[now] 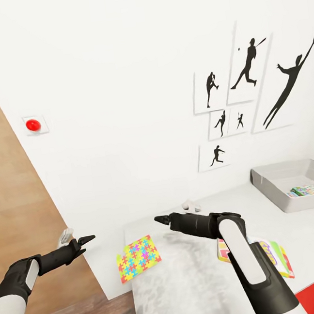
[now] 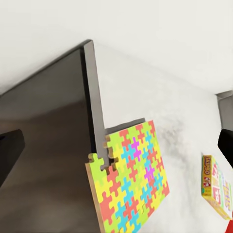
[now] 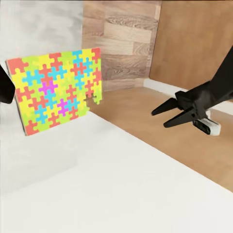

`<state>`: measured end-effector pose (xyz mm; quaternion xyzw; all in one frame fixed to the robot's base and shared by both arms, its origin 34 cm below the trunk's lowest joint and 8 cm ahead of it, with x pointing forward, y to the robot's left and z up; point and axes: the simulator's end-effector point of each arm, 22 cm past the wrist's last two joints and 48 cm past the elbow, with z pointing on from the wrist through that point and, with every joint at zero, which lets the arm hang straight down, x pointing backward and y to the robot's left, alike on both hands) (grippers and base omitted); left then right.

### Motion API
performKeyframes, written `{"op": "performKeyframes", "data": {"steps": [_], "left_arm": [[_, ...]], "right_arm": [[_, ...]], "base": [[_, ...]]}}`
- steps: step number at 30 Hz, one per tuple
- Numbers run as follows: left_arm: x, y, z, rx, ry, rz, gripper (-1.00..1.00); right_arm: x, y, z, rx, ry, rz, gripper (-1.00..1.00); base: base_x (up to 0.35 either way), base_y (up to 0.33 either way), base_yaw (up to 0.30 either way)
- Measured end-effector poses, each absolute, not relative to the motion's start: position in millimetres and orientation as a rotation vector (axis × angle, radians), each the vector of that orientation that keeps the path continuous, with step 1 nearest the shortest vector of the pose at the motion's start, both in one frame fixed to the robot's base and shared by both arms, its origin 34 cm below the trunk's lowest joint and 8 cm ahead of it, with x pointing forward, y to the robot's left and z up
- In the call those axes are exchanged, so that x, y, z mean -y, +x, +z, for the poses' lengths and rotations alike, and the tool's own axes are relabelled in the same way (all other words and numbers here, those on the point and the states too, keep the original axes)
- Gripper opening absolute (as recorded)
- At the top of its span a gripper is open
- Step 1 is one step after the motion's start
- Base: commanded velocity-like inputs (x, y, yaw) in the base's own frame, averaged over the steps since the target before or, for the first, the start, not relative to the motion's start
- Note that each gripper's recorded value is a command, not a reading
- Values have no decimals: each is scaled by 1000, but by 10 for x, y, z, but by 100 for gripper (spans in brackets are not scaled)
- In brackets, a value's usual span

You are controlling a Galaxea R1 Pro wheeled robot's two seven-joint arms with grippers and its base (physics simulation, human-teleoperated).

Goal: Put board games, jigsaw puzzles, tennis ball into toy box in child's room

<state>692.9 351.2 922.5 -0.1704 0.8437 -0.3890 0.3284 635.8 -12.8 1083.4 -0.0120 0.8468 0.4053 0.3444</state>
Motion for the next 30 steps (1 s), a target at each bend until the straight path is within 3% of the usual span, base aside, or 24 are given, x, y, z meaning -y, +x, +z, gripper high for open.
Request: {"op": "performKeyframes", "data": {"steps": [15,30], "left_arm": [[-3509,6977,9085,-2206,-445,-1020,100],[-3371,7004,9132,-2135,-387,-1140,100]], "right_arm": [[-163,6190,10967,-2140,-32,1331,100],[-214,6206,10857,-2125,-27,1369,100]], "base": [[0,0,0],[0,0,0]]}}
